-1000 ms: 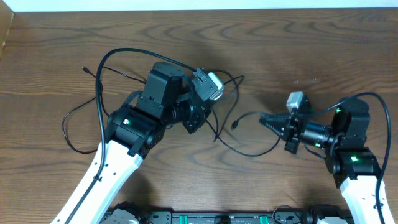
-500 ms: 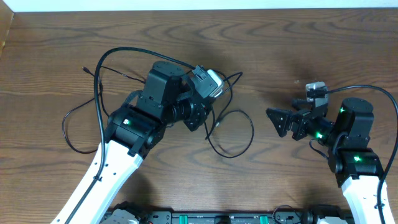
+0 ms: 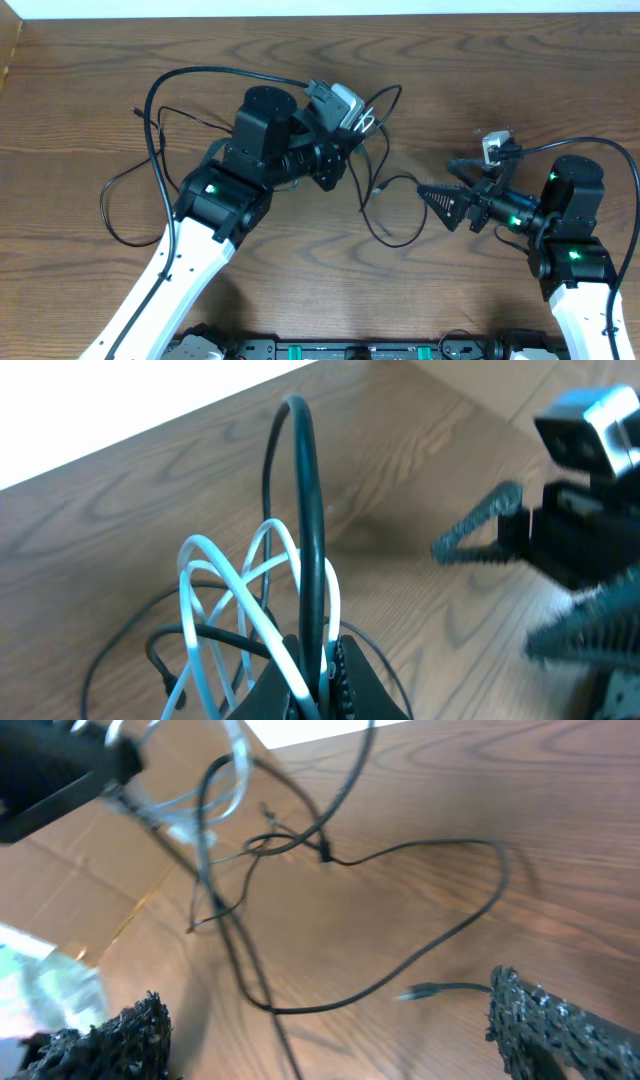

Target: Untangle cables

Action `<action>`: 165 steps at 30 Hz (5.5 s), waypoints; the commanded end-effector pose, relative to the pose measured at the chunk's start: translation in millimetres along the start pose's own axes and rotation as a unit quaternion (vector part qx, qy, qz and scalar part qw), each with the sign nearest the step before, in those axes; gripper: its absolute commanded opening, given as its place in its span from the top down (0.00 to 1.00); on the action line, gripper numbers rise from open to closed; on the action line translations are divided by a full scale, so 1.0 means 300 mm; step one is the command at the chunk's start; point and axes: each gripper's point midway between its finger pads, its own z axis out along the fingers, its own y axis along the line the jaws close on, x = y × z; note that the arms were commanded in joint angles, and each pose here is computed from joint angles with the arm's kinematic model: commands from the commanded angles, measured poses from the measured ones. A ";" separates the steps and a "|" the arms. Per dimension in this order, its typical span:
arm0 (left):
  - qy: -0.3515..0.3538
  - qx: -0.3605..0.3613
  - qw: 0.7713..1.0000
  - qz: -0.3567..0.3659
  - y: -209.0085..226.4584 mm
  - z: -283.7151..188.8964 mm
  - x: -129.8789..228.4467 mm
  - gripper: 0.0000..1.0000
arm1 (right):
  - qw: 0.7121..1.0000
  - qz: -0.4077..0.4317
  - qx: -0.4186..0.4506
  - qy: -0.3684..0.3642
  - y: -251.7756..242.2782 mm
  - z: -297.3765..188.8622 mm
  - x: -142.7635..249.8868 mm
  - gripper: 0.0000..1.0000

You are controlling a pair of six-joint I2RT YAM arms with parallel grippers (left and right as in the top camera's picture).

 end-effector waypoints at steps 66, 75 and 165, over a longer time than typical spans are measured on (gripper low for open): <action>0.046 -0.356 0.932 -0.055 0.268 -0.047 0.097 0.92 | 0.998 -0.048 -0.016 -0.043 0.037 -0.028 -0.090 0.99; 0.072 -0.393 0.915 -0.054 0.310 -0.090 0.139 0.92 | 0.995 -0.018 0.047 -0.082 -0.061 -0.118 -0.134 0.99; 0.133 0.278 0.934 0.180 -0.370 -0.036 0.293 0.92 | 0.940 -0.304 -0.152 -0.009 0.133 -0.032 0.073 0.09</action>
